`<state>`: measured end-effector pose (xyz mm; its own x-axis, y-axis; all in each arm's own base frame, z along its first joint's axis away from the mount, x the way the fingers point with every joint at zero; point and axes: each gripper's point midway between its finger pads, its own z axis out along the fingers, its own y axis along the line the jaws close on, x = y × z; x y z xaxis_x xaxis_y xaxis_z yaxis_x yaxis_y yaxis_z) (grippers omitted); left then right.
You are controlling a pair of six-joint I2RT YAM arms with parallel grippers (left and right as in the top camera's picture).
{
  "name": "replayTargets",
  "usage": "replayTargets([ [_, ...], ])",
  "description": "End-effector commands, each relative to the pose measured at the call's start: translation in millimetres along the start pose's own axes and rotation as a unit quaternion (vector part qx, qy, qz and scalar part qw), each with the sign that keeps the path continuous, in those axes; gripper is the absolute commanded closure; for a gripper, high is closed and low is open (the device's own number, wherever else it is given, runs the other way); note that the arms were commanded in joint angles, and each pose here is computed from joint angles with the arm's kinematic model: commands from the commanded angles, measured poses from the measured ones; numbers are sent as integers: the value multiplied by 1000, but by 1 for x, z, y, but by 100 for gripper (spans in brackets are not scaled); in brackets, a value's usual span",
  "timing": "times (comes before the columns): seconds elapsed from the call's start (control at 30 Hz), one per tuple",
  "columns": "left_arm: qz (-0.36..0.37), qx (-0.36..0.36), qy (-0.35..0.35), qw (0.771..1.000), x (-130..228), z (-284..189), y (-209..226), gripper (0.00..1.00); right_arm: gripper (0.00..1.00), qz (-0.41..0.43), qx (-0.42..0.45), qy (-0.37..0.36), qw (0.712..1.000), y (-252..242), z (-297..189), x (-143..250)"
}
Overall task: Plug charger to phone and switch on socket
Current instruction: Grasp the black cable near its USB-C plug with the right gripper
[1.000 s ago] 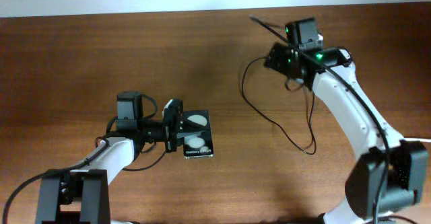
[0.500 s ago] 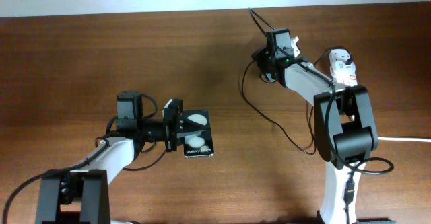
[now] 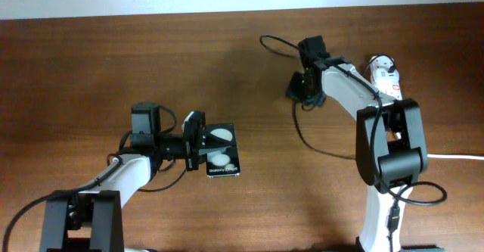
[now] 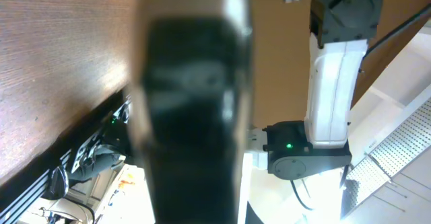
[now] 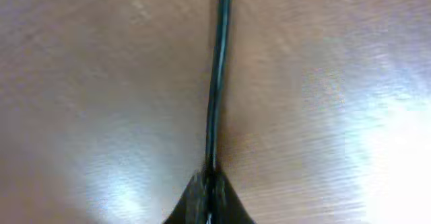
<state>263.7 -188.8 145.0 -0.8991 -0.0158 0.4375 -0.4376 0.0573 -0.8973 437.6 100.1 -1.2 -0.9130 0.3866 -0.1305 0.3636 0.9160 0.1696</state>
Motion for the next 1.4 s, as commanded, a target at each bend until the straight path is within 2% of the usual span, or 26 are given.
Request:
replayTargets([
  [0.0, 6, 6, 12, 1000, 4, -1, -7, 100, 96, -14, 78, 77, 994, -42, 26, 42],
  [0.17, 6, 6, 11, 1000, 4, -1, -7, 100, 96, -10, 130, 159, 979, -67, 11, 81],
  [0.23, 6, 6, 11, 1000, 4, -1, -7, 100, 96, -64, 120, 169, 976, -66, 11, 83],
  [0.37, 6, 6, 11, 1000, 4, -1, -7, 100, 96, -210, 9, 221, 952, -41, 8, 101],
  [0.47, 6, 6, 11, 1000, 4, -1, -7, 100, 96, -252, -1, 221, 942, -41, 8, 101],
  [0.5, 6, 6, 11, 1000, 4, -1, -7, 100, 89, -252, -2, 219, 942, -41, 9, 100],
  [0.53, 6, 6, 11, 1000, 4, -1, -7, 100, 61, -252, -2, 219, 943, -41, 9, 100],
  [0.57, 6, 6, 11, 1000, 4, -1, -7, 100, 40, -252, -2, 219, 943, -41, 9, 100],
  [0.6, 7, 6, 11, 1000, 4, -1, -7, 100, 13, -252, -2, 217, 943, -41, 9, 99],
  [0.63, 7, 6, 11, 1000, 3, -1, -7, 100, 1, -253, -4, 214, 944, -40, 10, 98],
  [0.77, 6, 3, 5, 1000, 1, -1, -6, 100, 1, -264, -14, 156, 952, -28, 20, 73],
  [0.8, 6, 3, 5, 1000, 1, -1, -6, 100, 1, -247, 17, 135, 960, -34, 22, 62],
  [0.83, 6, 3, 5, 1000, 1, -1, -6, 100, 1, -179, 99, 92, 975, -55, 23, 43],
  [0.87, 7, 3, 4, 1000, 1, -1, -6, 100, 2, -128, 129, 67, 981, -62, 22, 34],
  [0.93, 7, 3, 5, 1000, 1, -1, -6, 100, 18, -105, 129, 67, 984, -62, 22, 36],
  [1.0, 7, 3, 4, 1000, 1, -1, -6, 100, 29, -102, 116, 77, 985, -58, 24, 42],
  [1.03, 7, 3, 4, 1000, 1, -1, -6, 100, 39, -102, 115, 83, 985, -59, 26, 46],
  [1.1, 7, 3, 4, 1000, 1, -1, -6, 100, 43, -104, 117, 86, 984, -60, 28, 50],
  [1.23, 7, 3, 4, 1000, 1, -1, -6, 100, 63, -105, 117, 87, 984, -65, 37, 57],
  [1.37, 7, 3, 4, 1000, 1, -1, -6, 100, 78, -105, 116, 84, 984, -64, 37, 55],
])
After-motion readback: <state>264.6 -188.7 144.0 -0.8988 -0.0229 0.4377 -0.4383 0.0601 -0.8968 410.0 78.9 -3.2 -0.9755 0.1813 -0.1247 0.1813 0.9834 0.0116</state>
